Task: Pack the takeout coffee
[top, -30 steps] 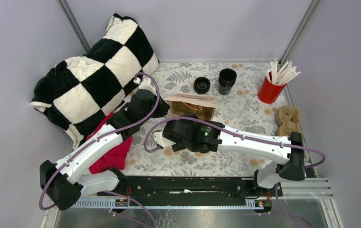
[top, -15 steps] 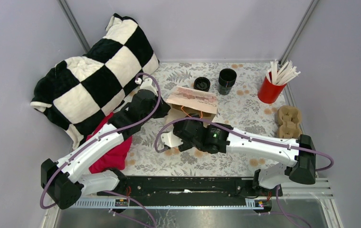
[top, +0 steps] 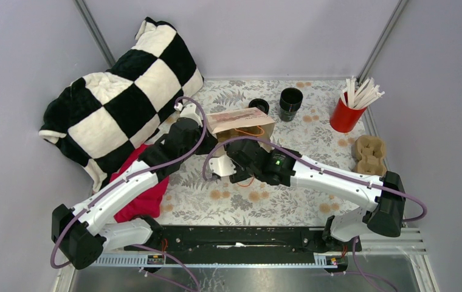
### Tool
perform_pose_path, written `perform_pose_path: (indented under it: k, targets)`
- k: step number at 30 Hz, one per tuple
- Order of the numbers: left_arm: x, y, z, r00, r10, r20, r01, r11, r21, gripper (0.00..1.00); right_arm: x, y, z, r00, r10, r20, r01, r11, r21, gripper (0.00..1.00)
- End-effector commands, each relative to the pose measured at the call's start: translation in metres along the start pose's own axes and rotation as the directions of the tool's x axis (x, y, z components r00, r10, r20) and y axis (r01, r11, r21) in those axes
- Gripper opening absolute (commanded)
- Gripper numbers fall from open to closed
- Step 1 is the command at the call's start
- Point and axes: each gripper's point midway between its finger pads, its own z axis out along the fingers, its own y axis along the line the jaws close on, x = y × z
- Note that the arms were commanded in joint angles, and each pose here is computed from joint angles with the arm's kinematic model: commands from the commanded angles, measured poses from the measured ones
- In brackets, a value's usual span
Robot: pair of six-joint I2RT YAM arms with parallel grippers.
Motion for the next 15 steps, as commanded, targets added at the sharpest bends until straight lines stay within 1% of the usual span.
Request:
perform_pose_path:
  k: [1, 6, 10, 12, 14, 15]
  targets:
    - [-0.01, -0.014, -0.007, 0.999, 0.014, 0.034, -0.016, 0.998, 0.06, 0.0, -0.011, -0.011, -0.007, 0.997, -0.043, 0.067, 0.041, 0.999, 0.02, 0.35]
    - [-0.01, -0.016, -0.011, 0.999, 0.031, 0.03, -0.033, 0.997, 0.077, 0.0, -0.017, -0.02, 0.002, 0.995, -0.066, 0.081, 0.06, 0.996, 0.066, 0.35]
    - [-0.006, -0.016, -0.015, 0.999, 0.044, 0.027, -0.047, 0.995, 0.094, 0.0, -0.014, -0.029, 0.01, 0.991, -0.099, 0.085, 0.09, 0.991, 0.099, 0.35]
    - [-0.004, -0.015, -0.017, 0.998, 0.056, 0.024, -0.058, 0.993, 0.101, 0.0, -0.019, -0.037, 0.007, 0.988, -0.103, 0.112, 0.089, 0.988, 0.129, 0.35]
    - [-0.002, -0.015, -0.02, 0.998, 0.063, 0.02, -0.065, 0.992, 0.111, 0.0, -0.024, -0.038, 0.003, 0.984, -0.103, 0.146, 0.087, 0.99, 0.112, 0.35]
    - [-0.002, -0.015, -0.021, 0.998, 0.063, 0.022, -0.066, 0.991, 0.113, 0.0, -0.021, -0.036, 0.003, 0.984, -0.111, 0.142, 0.097, 0.99, 0.101, 0.35]
